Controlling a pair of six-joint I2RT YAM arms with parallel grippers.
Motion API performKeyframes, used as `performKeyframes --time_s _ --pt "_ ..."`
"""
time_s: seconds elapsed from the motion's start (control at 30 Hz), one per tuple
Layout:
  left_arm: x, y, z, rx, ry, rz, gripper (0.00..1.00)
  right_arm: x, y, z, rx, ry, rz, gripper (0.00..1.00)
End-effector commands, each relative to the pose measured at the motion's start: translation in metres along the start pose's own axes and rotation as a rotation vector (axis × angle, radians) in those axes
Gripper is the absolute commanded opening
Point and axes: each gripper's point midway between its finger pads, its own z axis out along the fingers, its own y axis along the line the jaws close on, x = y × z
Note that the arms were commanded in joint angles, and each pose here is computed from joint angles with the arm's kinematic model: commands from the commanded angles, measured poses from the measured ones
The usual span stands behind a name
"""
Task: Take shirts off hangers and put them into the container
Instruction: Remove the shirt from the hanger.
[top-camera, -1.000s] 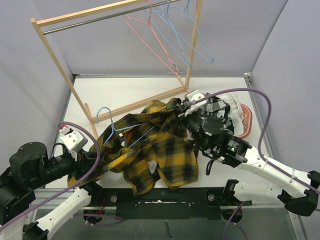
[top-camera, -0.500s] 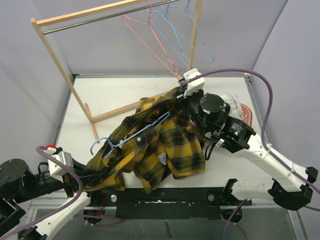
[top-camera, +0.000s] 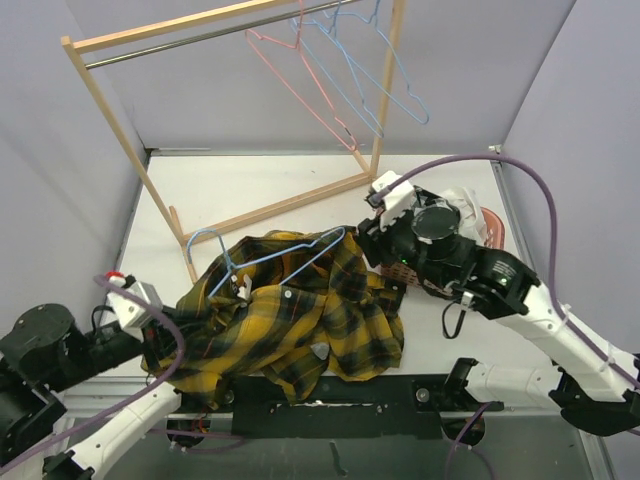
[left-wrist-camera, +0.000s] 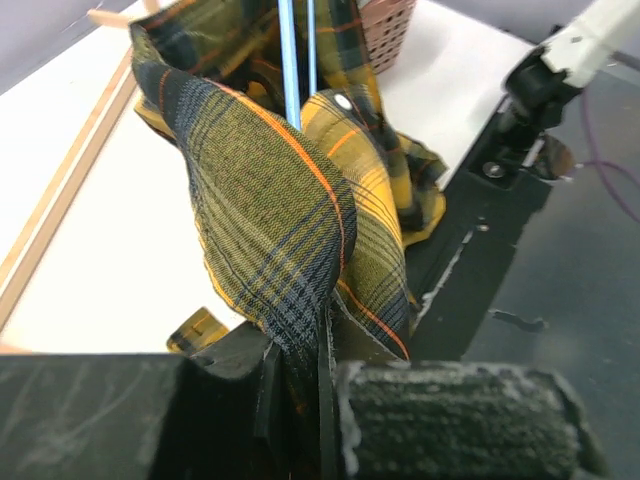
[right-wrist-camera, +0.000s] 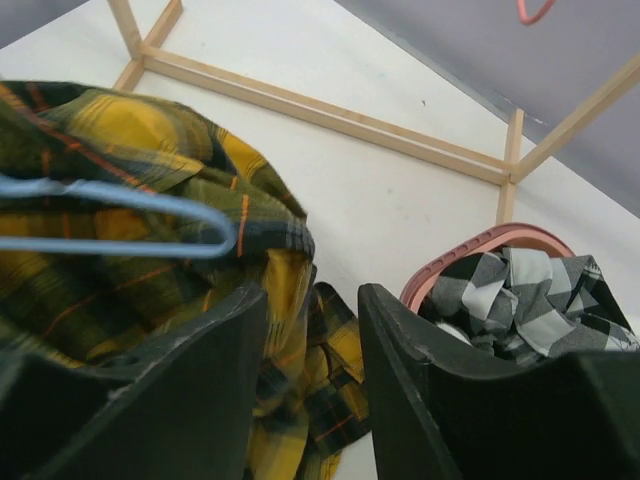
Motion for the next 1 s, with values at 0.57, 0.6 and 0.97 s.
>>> performKeyframes --time_s 0.57,0.6,0.97 --pt "-0.036 -0.028 0.056 0.357 -0.07 0.163 0.0 0.018 0.042 -0.103 -0.452 0.079 -0.14 0.67" --pt "-0.037 -0.034 0.052 0.382 -0.076 0.167 0.0 0.019 0.043 -0.101 -0.453 0.081 -0.147 0.67" --pt "-0.034 -0.048 0.044 0.467 -0.062 0.154 0.0 0.019 0.061 -0.106 -0.571 0.064 -0.172 0.62"
